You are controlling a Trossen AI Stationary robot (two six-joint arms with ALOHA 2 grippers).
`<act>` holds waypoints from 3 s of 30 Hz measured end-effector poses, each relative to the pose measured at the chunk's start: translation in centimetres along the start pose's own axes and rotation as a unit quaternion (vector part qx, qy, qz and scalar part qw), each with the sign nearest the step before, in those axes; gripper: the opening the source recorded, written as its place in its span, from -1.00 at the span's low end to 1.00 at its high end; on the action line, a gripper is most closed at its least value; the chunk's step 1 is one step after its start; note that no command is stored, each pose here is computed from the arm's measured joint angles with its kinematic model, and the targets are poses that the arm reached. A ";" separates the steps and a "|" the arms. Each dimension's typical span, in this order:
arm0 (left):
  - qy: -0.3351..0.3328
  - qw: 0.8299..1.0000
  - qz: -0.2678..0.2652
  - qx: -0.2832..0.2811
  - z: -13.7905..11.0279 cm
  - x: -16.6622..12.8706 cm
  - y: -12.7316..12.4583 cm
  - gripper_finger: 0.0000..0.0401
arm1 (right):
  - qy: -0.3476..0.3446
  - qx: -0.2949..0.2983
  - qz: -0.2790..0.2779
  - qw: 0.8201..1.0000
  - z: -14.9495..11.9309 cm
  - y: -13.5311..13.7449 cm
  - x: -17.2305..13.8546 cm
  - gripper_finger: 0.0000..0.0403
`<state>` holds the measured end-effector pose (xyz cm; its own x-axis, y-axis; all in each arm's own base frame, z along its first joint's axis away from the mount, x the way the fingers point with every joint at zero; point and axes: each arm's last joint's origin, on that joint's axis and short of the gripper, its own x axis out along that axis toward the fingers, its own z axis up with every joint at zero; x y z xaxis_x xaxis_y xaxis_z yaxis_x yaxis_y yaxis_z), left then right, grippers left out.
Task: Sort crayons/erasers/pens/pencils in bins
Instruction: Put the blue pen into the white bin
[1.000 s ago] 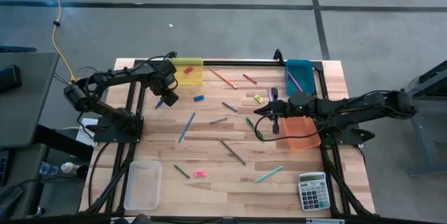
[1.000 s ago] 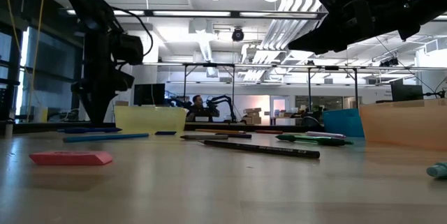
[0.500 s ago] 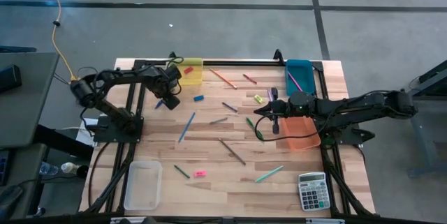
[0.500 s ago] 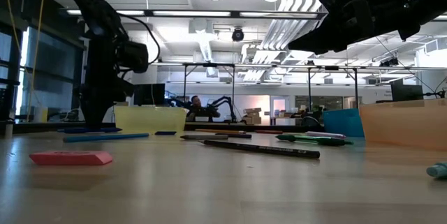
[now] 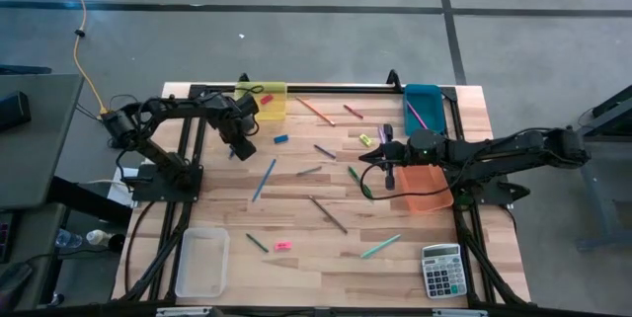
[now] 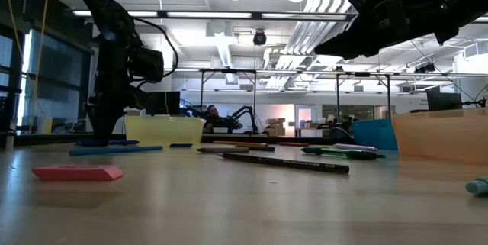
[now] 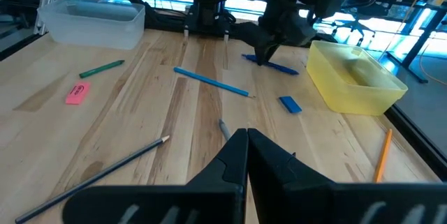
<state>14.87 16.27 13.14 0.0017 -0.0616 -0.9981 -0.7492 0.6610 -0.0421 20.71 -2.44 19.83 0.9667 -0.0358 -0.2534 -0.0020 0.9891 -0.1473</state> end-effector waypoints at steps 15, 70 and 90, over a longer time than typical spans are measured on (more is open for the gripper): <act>-0.013 0.998 0.011 0.054 -0.5 -2.0 -2.9 -0.95 | 0.000 0.000 0.000 1.000 0.0 0.0 0.0 -0.99; 0.041 0.984 -0.109 -0.136 -30.9 -6.4 -21.8 -0.95 | 0.024 -0.002 0.004 1.000 -0.5 0.1 0.0 -0.99; -0.036 0.982 -0.091 -0.161 -29.9 -3.9 -22.3 -0.95 | 0.024 -0.002 0.004 1.000 -0.5 0.1 0.0 -0.99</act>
<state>11.80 -20.56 19.34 0.1935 -0.0969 -0.9763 -0.9024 0.3728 -0.2159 20.57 -2.43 19.35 0.9530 -0.0344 -0.3011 -0.0112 0.9889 -0.1483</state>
